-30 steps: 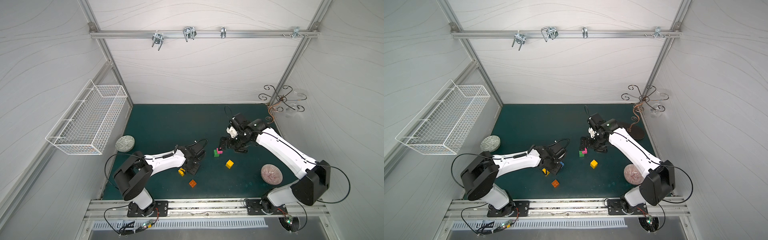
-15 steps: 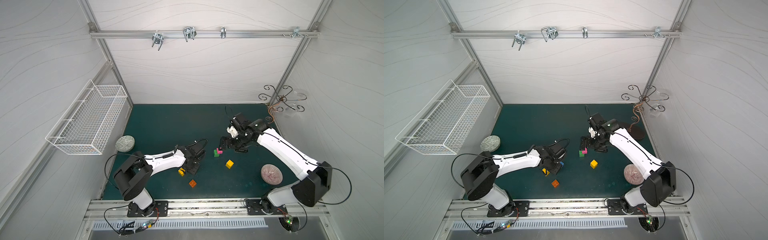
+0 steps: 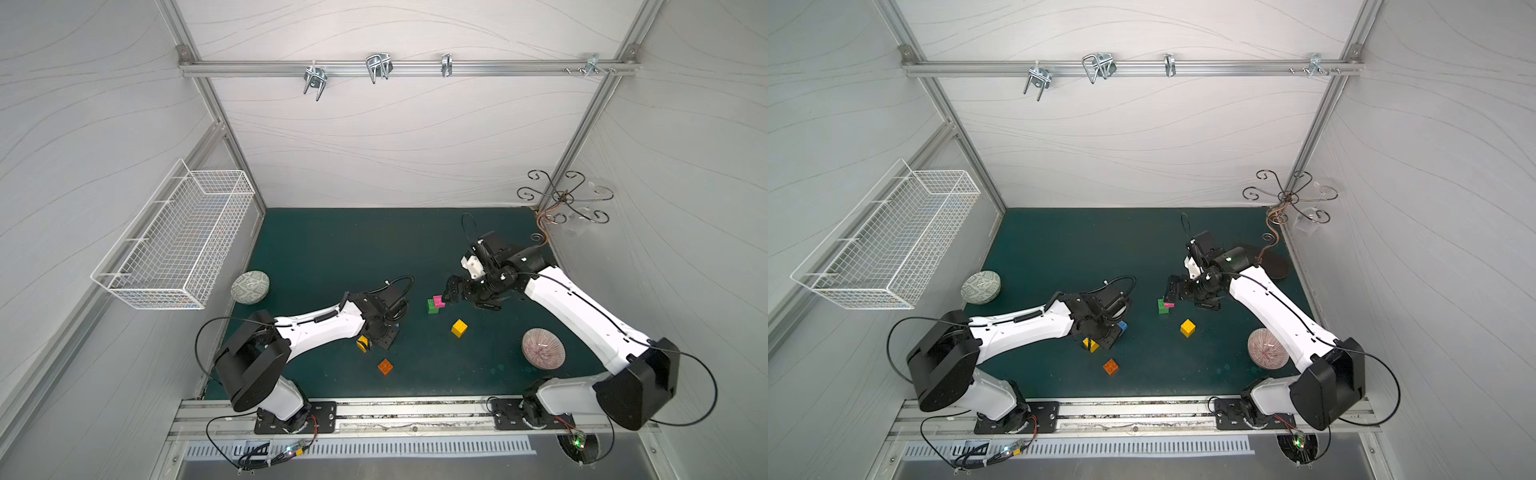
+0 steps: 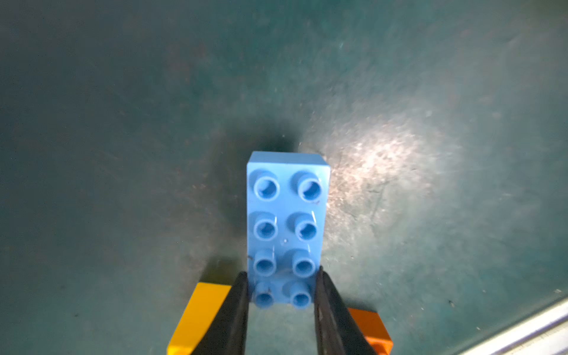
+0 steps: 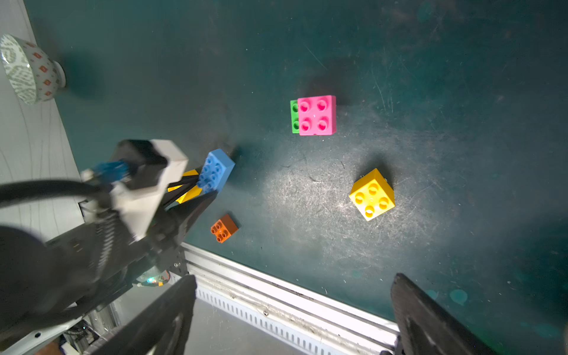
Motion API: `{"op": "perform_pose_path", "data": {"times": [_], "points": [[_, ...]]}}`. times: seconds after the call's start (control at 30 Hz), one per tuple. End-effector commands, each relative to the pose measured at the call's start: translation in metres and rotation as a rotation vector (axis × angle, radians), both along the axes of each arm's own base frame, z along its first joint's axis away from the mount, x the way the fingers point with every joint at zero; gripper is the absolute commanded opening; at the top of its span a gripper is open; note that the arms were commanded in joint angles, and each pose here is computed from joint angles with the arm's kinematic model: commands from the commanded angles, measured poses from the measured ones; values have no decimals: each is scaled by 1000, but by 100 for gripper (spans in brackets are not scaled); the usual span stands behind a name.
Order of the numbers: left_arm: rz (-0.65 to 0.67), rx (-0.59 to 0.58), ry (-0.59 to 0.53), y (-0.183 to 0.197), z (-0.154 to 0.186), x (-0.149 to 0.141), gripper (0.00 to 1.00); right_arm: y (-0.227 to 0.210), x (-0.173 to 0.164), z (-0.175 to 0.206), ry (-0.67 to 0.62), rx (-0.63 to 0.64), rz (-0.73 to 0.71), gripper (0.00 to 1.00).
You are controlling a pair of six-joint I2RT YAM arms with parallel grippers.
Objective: Assemble the number 4 with lego
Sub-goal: Pick up the lego brick from the center of the board, then assemble the lego brick with the lego brick.
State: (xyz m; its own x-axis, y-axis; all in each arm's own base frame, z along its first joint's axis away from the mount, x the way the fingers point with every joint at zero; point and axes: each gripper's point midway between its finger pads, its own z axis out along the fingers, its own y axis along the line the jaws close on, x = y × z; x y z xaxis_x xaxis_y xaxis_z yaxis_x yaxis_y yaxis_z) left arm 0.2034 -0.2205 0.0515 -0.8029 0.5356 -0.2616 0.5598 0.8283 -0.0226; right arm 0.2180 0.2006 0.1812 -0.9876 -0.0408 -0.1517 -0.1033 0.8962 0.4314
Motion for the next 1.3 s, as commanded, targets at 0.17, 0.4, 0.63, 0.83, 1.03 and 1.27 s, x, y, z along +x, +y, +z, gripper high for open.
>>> {"op": "perform_pose_path", "data": {"times": [0.17,0.4,0.63,0.83,1.03,1.27], "points": [[-208,-33,-155,-32,54,31,0,-1,0,3,-73,120,-108,99],[-360,19,-177,-48,57,47,0,4,-17,-7,-77,205,-245,99],[-471,-38,-198,-60,64,63,0,13,-31,-30,-127,219,-371,92],[-545,-84,-176,-61,66,74,0,18,-33,-44,-163,249,-450,91],[-584,-96,-129,-69,57,75,0,35,-30,-55,-175,305,-468,90],[-653,-111,-99,-75,53,70,0,40,-20,-69,-187,336,-534,87]]}}
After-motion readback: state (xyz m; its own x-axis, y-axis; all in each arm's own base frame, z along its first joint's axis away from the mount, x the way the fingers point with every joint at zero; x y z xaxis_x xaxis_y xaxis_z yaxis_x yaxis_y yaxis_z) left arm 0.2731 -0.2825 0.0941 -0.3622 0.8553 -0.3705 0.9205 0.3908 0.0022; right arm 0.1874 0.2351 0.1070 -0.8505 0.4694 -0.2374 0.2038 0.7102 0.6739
